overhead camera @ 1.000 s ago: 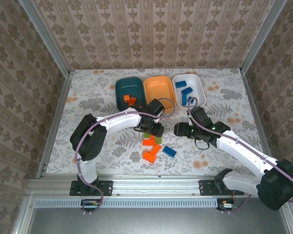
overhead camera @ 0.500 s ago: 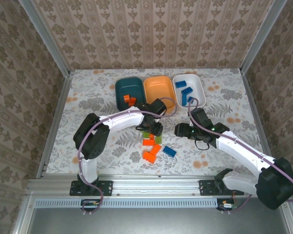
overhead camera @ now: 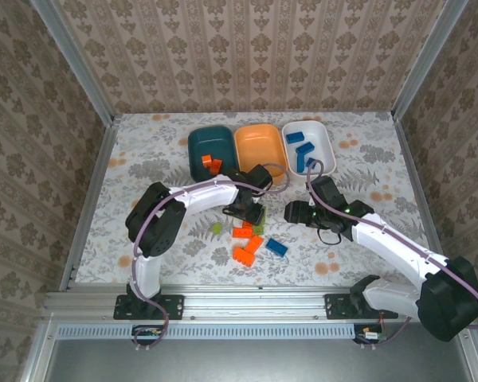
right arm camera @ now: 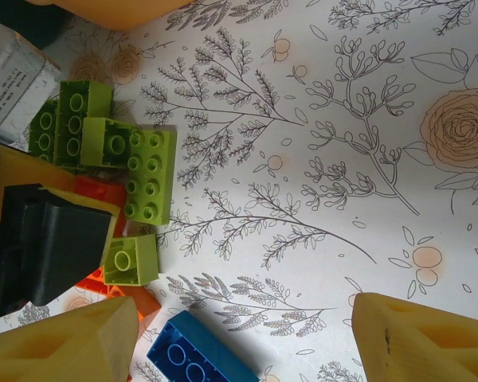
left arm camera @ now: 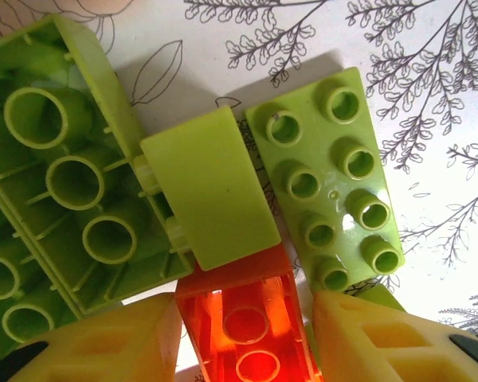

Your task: Sort the legos into containers by color

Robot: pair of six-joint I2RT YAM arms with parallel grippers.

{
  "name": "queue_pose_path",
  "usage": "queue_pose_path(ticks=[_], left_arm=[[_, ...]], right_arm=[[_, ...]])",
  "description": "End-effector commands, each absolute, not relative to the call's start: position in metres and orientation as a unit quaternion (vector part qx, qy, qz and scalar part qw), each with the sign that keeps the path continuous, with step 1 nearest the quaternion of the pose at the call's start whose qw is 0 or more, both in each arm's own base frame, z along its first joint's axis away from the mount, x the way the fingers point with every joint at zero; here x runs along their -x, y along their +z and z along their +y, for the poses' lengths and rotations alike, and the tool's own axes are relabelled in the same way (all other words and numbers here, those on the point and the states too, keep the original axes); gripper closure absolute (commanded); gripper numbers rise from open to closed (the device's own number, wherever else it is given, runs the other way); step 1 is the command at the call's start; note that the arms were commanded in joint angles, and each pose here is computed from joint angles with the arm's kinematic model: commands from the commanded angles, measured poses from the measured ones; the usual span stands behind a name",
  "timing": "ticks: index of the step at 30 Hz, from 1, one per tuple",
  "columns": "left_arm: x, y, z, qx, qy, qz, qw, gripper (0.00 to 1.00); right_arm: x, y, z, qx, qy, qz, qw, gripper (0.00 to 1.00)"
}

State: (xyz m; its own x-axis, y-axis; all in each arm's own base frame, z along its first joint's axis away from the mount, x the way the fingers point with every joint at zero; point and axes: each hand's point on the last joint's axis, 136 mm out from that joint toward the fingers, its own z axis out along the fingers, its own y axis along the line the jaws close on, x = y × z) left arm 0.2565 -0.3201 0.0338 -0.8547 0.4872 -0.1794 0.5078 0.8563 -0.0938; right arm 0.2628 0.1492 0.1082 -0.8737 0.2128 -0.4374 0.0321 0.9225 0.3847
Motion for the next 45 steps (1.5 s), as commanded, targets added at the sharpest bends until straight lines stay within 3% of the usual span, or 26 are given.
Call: queue_pose_path(ticks=[1, 12, 15, 22, 32, 39, 45], left_arm=[[-0.255, 0.031, -0.316, -0.267, -0.059, 0.959, 0.068, 0.52], [-0.257, 0.014, -0.305, -0.256, -0.044, 0.964, 0.054, 0.52], [-0.259, 0.011, -0.298, -0.25, -0.036, 0.966, 0.05, 0.6], [-0.263, 0.013, -0.285, -0.242, -0.028, 0.969, 0.052, 0.64], [-0.273, 0.073, -0.275, -0.224, -0.082, 0.966, 0.104, 0.66], [-0.332, 0.149, -0.245, -0.192, -0.121, 0.957, 0.181, 0.65], [-0.416, 0.165, -0.225, -0.16, -0.114, 0.957, 0.212, 0.65]], right_arm=[[-0.263, 0.104, 0.15, -0.075, 0.192, 0.949, 0.238, 0.27], [-0.263, 0.109, 0.15, -0.075, 0.195, 0.948, 0.242, 0.27], [-0.263, 0.11, 0.15, -0.076, 0.197, 0.947, 0.242, 0.27], [-0.264, 0.112, 0.151, -0.079, 0.199, 0.946, 0.245, 0.27], [-0.266, 0.113, 0.155, -0.084, 0.21, 0.944, 0.241, 0.27], [-0.262, 0.104, 0.168, -0.075, 0.226, 0.945, 0.225, 0.27], [-0.248, 0.092, 0.196, -0.032, 0.227, 0.952, 0.202, 0.26]])
